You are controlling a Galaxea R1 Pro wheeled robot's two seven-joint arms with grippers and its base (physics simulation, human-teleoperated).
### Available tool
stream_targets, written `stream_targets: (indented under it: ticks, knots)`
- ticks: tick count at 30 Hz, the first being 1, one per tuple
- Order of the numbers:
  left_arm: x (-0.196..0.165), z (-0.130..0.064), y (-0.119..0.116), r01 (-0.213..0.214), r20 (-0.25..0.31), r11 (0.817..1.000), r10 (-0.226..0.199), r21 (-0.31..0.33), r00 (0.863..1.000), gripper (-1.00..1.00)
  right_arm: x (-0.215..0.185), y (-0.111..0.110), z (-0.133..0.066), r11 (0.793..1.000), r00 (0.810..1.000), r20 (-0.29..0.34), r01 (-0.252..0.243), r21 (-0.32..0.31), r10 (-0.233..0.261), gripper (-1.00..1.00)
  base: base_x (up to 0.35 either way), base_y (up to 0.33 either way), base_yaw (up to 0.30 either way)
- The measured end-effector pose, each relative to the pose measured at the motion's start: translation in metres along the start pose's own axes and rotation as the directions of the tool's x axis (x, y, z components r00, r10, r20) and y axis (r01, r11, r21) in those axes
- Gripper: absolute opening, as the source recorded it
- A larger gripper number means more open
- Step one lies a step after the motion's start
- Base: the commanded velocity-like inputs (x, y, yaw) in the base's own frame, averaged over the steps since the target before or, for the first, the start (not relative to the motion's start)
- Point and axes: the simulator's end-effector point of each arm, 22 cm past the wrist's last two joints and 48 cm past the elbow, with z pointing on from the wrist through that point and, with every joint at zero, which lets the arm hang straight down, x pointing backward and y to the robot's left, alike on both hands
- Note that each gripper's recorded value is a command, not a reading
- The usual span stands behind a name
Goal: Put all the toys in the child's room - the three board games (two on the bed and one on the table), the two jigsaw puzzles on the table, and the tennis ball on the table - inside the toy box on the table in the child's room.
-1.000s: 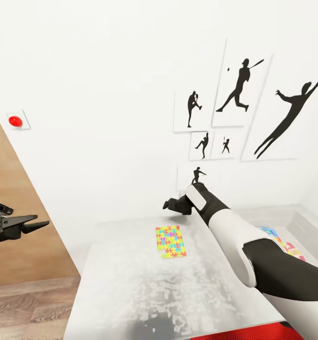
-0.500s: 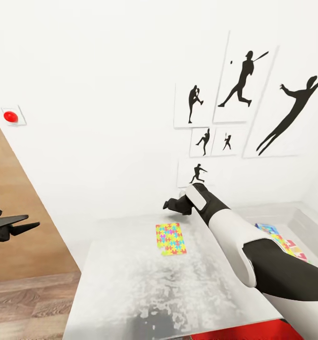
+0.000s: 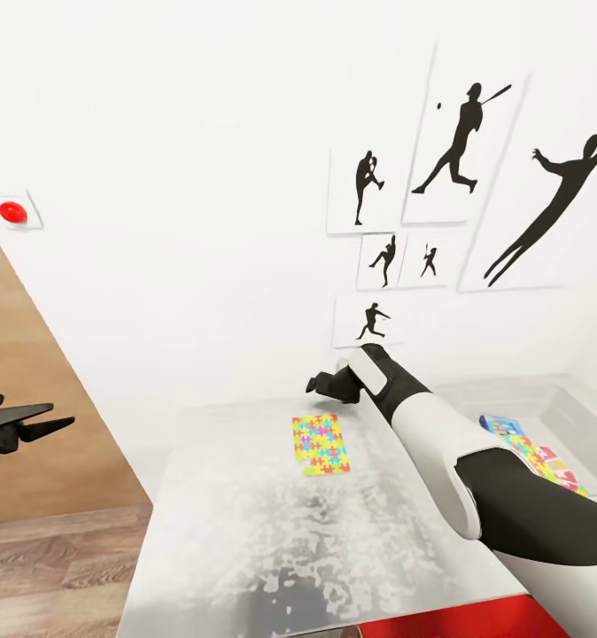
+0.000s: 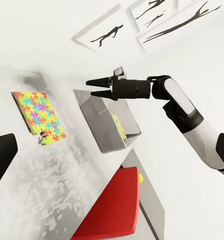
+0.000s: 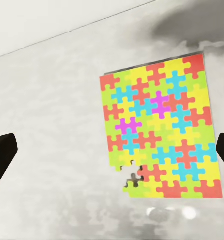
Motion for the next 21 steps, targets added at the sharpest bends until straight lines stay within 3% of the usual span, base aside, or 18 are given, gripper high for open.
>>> stream_targets:
  ticks: [21]
  knots:
    - [0.0014, 0.0010, 0.0041, 0.006, -0.004, 1.000, -0.006, -0.005, 1.000, 1.00, -0.0022, -0.0022, 0.0040, 1.000, 1.000, 0.012, -0.005, 0.004, 0.005, 1.00, 0.000, 0.000, 0.000]
